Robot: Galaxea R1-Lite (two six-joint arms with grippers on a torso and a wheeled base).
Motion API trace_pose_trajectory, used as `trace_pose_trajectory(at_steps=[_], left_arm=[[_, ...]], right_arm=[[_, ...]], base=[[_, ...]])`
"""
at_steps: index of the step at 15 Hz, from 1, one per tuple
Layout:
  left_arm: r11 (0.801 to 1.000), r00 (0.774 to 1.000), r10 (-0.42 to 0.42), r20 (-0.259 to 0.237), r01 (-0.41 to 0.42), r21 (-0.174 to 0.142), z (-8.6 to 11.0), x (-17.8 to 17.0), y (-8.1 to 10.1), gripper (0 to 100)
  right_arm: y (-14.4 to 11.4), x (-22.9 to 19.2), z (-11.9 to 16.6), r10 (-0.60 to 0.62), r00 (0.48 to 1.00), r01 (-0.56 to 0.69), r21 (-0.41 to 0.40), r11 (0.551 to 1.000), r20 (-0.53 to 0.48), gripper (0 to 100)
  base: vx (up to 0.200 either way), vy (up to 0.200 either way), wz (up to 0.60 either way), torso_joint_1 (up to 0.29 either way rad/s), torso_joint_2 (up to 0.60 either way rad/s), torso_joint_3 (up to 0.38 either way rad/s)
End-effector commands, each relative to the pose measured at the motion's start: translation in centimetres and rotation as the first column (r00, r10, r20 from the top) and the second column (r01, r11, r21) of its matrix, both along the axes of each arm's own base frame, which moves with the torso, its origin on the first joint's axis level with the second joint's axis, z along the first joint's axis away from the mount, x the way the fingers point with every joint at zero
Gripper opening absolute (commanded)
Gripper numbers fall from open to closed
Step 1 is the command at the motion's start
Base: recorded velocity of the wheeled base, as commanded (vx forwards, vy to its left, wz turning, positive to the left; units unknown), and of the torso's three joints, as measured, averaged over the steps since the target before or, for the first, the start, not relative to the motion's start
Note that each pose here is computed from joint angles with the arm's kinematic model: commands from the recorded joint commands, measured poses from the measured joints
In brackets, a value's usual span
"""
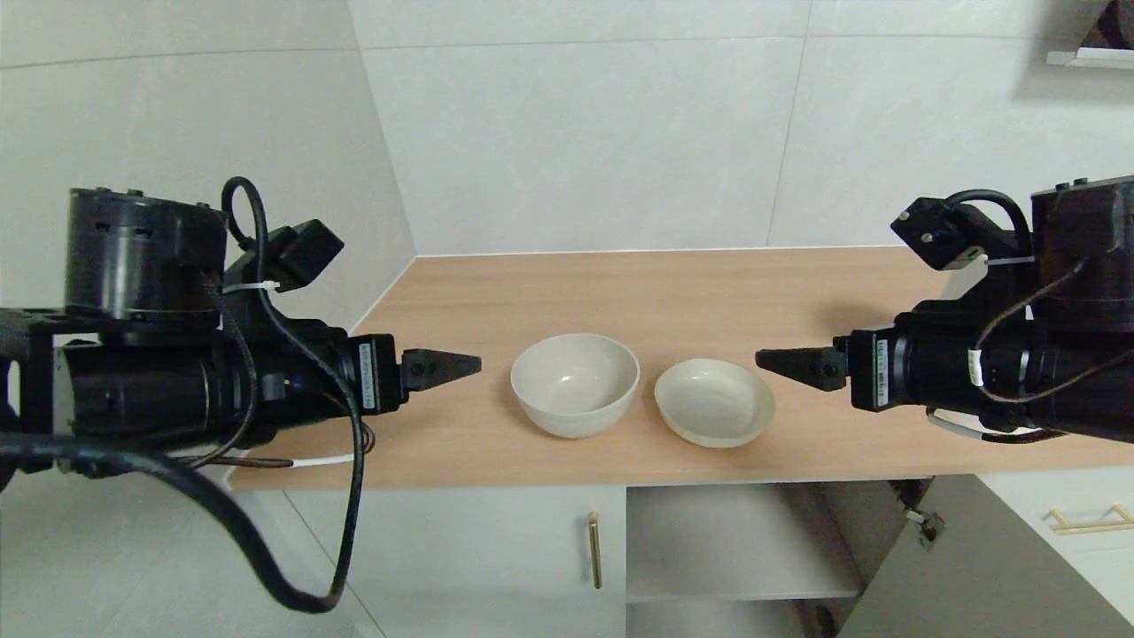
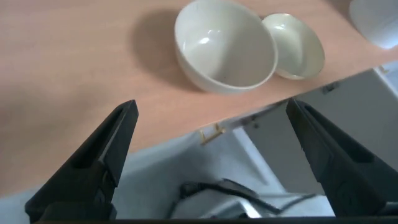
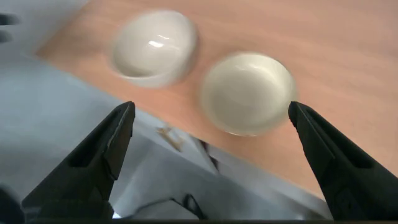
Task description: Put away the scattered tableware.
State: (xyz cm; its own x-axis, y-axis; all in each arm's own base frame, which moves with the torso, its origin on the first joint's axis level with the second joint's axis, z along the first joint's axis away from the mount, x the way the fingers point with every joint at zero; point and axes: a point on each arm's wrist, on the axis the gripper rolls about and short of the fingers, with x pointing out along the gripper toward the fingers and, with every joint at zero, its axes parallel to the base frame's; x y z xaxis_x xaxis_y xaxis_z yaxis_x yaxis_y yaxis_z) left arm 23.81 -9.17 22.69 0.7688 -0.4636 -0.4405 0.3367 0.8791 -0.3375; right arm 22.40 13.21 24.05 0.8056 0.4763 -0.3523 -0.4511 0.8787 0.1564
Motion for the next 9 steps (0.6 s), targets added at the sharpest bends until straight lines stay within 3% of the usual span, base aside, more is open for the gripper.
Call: trace_pose_trajectory(at_steps=[1,2,3,6,9], left_arm=[[0.995,0.996,0.035,-0.086,-0.042,-0.087,-0.4,1.7,-1.3,100],[0.991,0.990,0.050,-0.129,-0.066,-0.120,-0.5,2.1,-1.8,100],[0.987,0.983,0.065,-0.171,-0.088,-0.131,-1.1,2.8,-2.6,100],[0.973,0.958,0.177,-0.226,-0.204,-0.105,-3.1,4.9,-4.9,100],[0.956,0.930,0.260,-0.259,-0.286,-0.069,-5.0,6.6,-6.4,100]], right_arm=[[0.8,1.9,-0.3,-0.057,0.996,0.058,0.011,0.998,-0.068,100],[1.0,2.3,-0.3,-0.074,0.993,0.076,0.024,0.997,-0.088,100],[1.2,2.7,-0.5,-0.100,0.990,0.103,0.022,0.994,-0.101,100],[1.6,4.0,-1.4,-0.196,0.976,0.194,-0.023,0.981,-0.098,100],[1.6,5.0,-1.9,-0.232,0.966,0.231,-0.019,0.973,-0.115,100]], base=[[0.000,0.000,0.00,0.000,0.00,0.000],[0.000,0.000,0.00,0.000,0.00,0.000],[0.000,0.000,0.00,0.000,0.00,0.000],[0.000,0.000,0.00,0.000,0.00,0.000],[0.000,0.000,0.00,0.000,0.00,0.000]])
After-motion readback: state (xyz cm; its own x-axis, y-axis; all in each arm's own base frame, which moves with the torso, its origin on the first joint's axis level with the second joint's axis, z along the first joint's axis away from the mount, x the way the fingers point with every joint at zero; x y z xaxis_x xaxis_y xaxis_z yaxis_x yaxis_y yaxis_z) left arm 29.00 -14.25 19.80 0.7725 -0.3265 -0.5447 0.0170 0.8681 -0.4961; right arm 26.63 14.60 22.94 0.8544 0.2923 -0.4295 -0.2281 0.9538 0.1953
